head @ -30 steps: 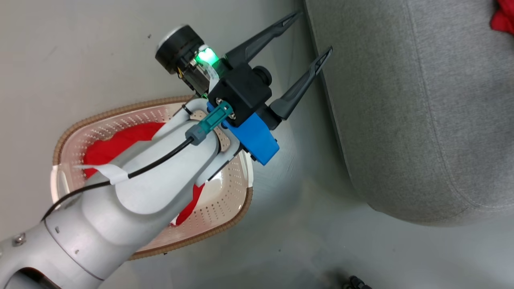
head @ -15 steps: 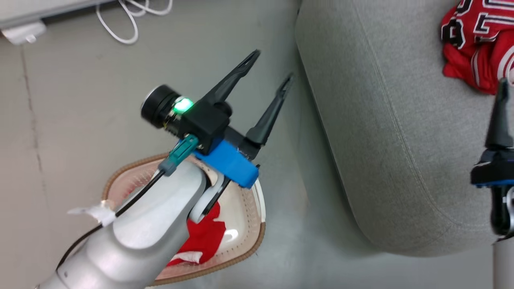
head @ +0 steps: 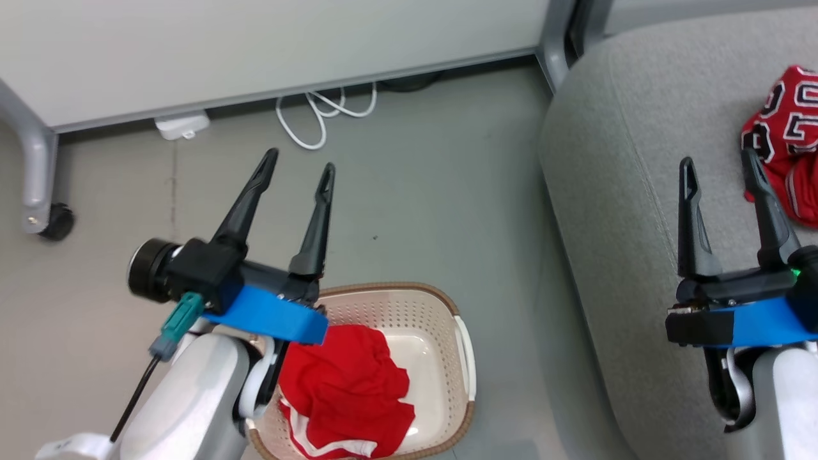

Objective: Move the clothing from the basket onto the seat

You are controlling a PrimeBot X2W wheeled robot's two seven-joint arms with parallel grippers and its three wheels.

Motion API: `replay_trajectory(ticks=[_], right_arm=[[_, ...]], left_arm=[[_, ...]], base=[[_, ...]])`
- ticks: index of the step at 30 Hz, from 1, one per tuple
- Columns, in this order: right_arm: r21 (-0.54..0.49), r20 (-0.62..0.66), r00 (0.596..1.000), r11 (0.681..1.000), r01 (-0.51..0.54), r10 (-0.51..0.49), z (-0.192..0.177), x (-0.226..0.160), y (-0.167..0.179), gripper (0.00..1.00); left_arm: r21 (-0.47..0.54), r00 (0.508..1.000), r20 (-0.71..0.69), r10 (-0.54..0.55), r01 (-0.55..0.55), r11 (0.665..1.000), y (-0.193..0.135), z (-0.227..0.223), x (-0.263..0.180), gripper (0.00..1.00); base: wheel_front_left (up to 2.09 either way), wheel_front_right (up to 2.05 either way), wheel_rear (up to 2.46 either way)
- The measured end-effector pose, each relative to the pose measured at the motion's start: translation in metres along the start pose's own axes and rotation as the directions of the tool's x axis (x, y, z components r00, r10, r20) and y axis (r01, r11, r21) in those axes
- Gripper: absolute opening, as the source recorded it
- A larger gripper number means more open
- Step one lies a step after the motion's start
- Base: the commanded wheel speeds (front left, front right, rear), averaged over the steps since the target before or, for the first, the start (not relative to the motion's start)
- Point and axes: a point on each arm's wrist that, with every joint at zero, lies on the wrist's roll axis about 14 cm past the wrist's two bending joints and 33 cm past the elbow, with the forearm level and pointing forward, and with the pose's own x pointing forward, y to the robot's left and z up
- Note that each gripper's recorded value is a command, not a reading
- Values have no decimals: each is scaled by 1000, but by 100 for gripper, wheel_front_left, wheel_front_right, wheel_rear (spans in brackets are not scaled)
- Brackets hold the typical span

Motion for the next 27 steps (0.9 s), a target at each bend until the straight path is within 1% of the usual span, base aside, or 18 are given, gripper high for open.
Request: replay_trajectory(ticks=[1,5,9,17,22,27], right_arm=[[13,6,1000,1000,-23,23,3,-2,10,100],[40,16,998,997,-61,61,8,-7,28,100],[58,-3,996,995,-84,84,4,-18,40,100],[71,-32,994,992,-105,108,0,-39,51,100],[79,-58,991,990,-113,118,-5,-51,55,100],[108,-75,987,985,-133,141,-8,-60,65,100]], left_arm=[[10,998,13,62,-62,998,15,7,-14,100],[17,987,33,159,-160,987,37,18,-41,100],[18,970,47,239,-240,971,52,24,-66,100],[9,948,35,316,-316,949,61,21,-105,100],[7,941,23,337,-337,941,60,17,-121,100],[15,938,14,346,-346,938,58,14,-131,100]], base=[[0,0,0],[0,0,0],[0,0,0],[0,0,0],[0,0,0],[0,0,0]])
